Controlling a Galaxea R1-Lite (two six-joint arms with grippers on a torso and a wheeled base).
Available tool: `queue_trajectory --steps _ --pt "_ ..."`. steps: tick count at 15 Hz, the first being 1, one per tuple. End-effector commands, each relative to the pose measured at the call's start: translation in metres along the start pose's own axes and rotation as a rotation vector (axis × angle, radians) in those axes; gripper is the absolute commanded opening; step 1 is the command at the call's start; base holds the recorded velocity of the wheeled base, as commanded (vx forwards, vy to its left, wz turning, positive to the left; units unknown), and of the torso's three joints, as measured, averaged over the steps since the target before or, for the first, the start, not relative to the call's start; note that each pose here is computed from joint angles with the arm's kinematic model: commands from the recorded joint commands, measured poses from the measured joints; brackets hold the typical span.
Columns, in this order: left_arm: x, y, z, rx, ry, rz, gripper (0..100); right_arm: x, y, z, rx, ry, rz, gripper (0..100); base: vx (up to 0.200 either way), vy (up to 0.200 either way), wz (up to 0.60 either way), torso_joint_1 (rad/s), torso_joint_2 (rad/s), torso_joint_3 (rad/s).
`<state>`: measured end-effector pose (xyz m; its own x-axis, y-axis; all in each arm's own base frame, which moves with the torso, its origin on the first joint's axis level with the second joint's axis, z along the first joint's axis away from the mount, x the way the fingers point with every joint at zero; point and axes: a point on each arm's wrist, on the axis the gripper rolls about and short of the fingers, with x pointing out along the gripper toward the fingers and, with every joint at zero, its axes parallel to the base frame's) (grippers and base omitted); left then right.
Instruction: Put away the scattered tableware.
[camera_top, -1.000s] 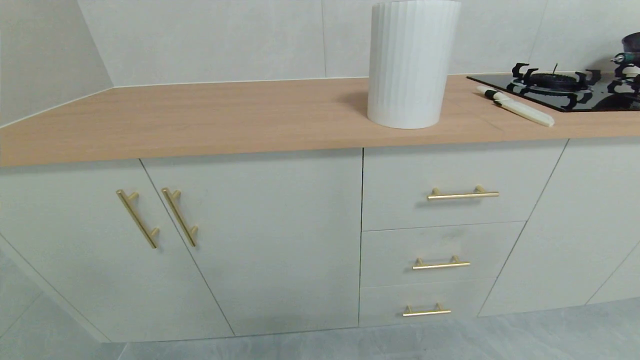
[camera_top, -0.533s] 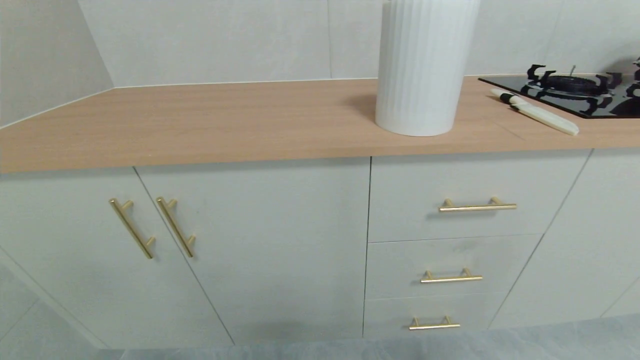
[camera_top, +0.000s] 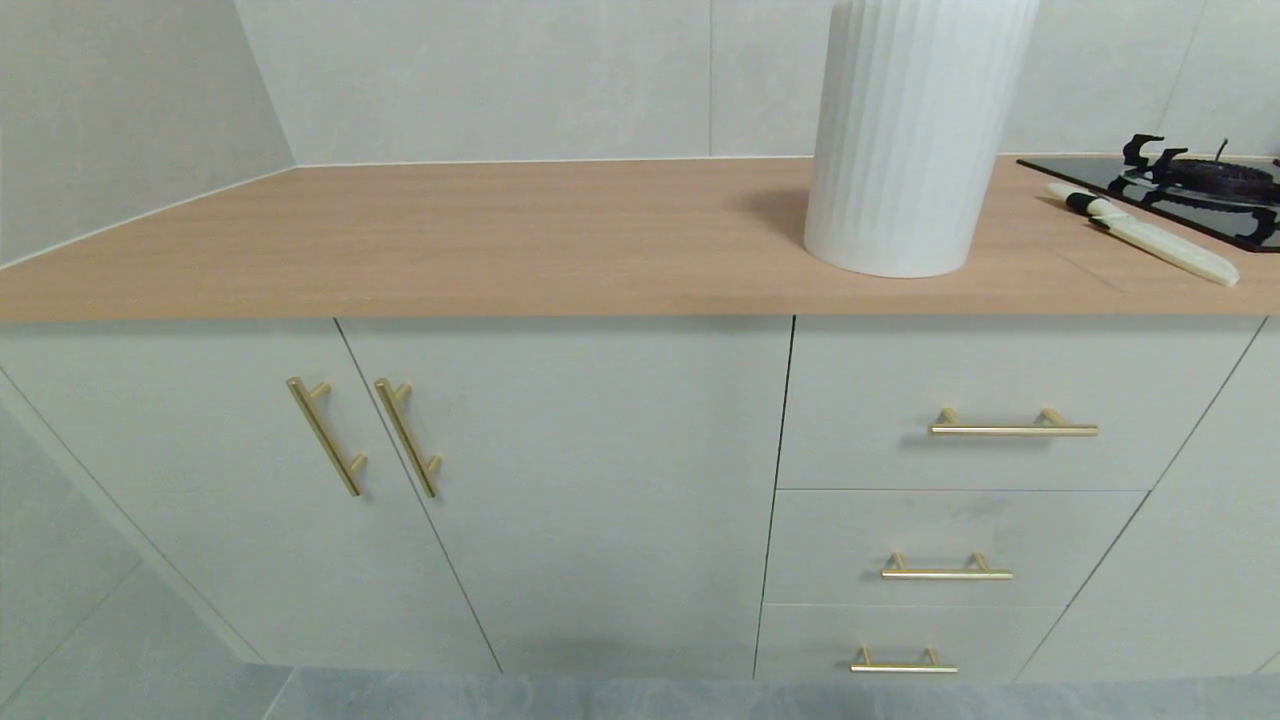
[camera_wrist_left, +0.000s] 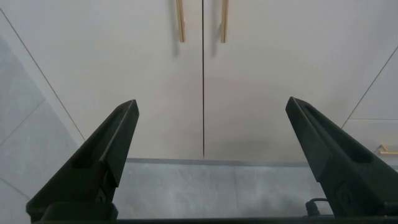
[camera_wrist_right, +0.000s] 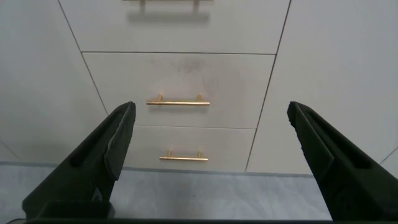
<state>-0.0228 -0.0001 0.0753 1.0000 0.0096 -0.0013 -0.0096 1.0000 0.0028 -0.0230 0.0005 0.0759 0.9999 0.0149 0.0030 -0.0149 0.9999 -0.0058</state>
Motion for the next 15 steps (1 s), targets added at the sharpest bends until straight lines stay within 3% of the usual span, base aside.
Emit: queue_trajectory --steps 1,4,14,15 --pt "0.0 0.0 0.0 0.002 0.0 0.0 100 0.0001 0.0 0.0001 0.0 0.0 0.0 100 0.0 0.0 0.0 0.0 0.0 0.0" --pt "0.0 0.0 0.0 0.002 0.0 0.0 100 0.0001 0.0 0.0 0.0 0.001 0.0 100 0.0 0.0 0.0 0.0 0.0 0.0" --pt "0.0 0.0 0.0 0.0 0.0 0.001 100 0.0001 0.0 0.0 0.0 0.001 0.0 100 0.0 -0.2 0.0 0.001 0.0 0.004" --pt "0.0 0.0 0.0 0.0 0.0 0.0 100 0.0001 0.0 0.0 0.0 0.001 0.0 100 0.0 0.0 0.0 0.0 0.0 0.0"
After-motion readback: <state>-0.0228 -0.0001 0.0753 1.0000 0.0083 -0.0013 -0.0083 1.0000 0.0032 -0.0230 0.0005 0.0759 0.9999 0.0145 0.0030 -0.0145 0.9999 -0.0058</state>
